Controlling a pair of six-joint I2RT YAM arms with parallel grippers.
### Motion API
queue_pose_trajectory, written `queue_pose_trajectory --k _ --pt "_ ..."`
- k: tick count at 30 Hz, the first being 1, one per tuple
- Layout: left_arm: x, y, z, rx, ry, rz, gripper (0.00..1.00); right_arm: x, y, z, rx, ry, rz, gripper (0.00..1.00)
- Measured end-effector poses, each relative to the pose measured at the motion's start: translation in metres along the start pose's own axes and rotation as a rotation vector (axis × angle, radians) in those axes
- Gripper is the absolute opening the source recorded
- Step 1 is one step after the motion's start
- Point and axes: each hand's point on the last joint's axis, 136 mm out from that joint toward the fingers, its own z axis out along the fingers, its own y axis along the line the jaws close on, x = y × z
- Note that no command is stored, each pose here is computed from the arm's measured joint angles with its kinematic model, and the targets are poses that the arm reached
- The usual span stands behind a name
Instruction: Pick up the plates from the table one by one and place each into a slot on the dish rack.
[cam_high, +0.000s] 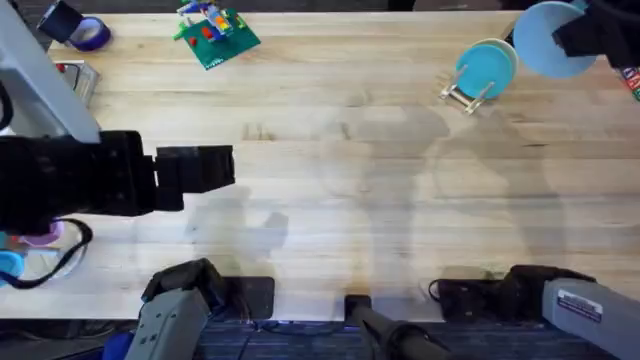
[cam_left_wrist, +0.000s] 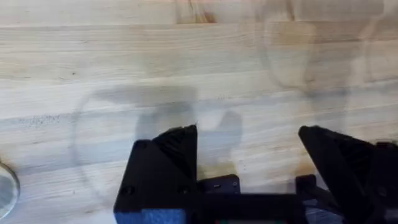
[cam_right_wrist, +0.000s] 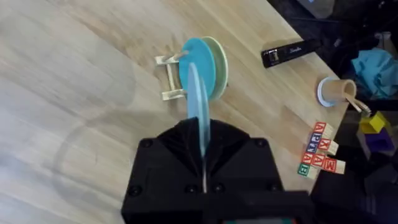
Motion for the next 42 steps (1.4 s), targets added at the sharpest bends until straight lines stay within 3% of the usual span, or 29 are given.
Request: queue_pose_trajectory --k 11,42 --pt "0.000 0.000 0.000 0.000 0.000 0.000 0.993 -0.001 0.000 0.029 -0.069 -0.001 0.002 0.029" --pt "0.000 0.000 0.000 0.000 0.000 0.000 0.993 -0.003 -0.006 0.054 -0.106 -0.023 0.013 0.030"
